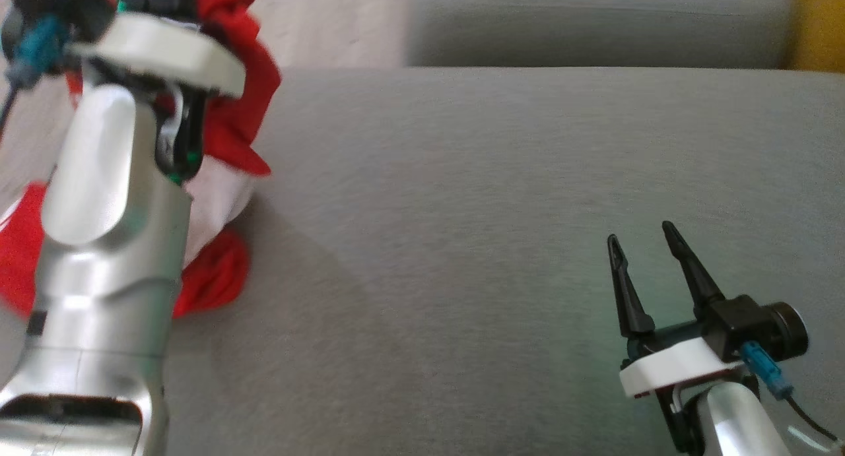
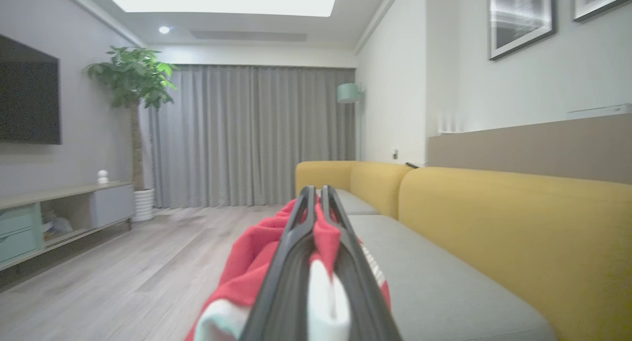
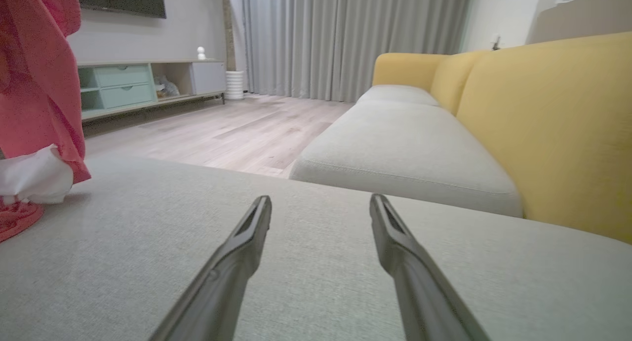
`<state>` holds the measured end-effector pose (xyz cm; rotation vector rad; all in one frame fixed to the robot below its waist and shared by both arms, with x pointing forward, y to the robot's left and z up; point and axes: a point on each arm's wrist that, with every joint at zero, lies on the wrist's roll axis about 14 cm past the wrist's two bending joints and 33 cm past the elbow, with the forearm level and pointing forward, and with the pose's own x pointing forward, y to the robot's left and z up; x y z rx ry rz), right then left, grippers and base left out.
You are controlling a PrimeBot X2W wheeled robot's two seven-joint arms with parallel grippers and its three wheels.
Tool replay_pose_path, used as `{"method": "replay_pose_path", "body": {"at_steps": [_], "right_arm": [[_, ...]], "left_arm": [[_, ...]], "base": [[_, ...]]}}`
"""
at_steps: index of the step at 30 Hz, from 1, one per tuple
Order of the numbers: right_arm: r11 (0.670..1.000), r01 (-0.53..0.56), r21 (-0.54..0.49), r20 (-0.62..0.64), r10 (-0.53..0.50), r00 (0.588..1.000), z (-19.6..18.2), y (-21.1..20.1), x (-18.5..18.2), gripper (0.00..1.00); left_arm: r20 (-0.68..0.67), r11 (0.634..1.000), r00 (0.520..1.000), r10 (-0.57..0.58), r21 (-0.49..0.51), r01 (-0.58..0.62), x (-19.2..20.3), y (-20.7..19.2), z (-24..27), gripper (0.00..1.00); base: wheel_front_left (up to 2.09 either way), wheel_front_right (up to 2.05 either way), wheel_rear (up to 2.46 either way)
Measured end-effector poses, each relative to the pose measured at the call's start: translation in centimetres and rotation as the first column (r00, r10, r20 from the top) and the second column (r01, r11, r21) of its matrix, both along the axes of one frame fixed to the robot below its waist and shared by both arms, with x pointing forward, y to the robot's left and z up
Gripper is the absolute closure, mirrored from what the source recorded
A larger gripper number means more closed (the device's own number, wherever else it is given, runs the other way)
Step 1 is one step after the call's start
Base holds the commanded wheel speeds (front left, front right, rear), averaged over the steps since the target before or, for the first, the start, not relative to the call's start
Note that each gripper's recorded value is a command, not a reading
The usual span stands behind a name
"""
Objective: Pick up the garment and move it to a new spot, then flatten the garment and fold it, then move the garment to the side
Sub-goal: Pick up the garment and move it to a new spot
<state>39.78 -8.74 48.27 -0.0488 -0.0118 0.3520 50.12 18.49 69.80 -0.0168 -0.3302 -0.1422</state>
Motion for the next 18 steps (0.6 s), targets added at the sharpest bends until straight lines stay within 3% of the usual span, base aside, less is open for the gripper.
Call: {"method": "replay_pose_path", "body": {"at_steps": [4,7,12,18], "right_arm": [[0.996,0.086,0.024,0.021,-0.087,0.996,1.0,-2.9,-1.5,0.00],[0.990,0.138,0.032,0.040,-0.140,0.989,1.8,-4.6,-2.8,0.00],[0.966,0.248,0.074,0.086,-0.254,0.963,3.7,-8.2,-4.5,0.00],[0.923,0.370,0.101,0.102,-0.380,0.919,4.5,-12.2,-6.5,0.00]], "left_arm": [[0.049,0.983,0.982,-0.182,-0.004,0.182,0.1,-7.1,3.9,1.00],[0.062,0.936,0.938,-0.341,-0.070,0.345,-0.5,-13.1,5.7,1.00],[0.078,0.822,0.831,-0.550,-0.125,0.556,-2.2,-21.6,7.0,1.00],[0.035,0.665,0.678,-0.734,-0.162,0.729,-4.5,-29.9,5.5,1.00]], "base": [[0.00,0.00,0.00],[0.00,0.00,0.00],[0.00,0.00,0.00],[0.00,0.00,0.00]]}}
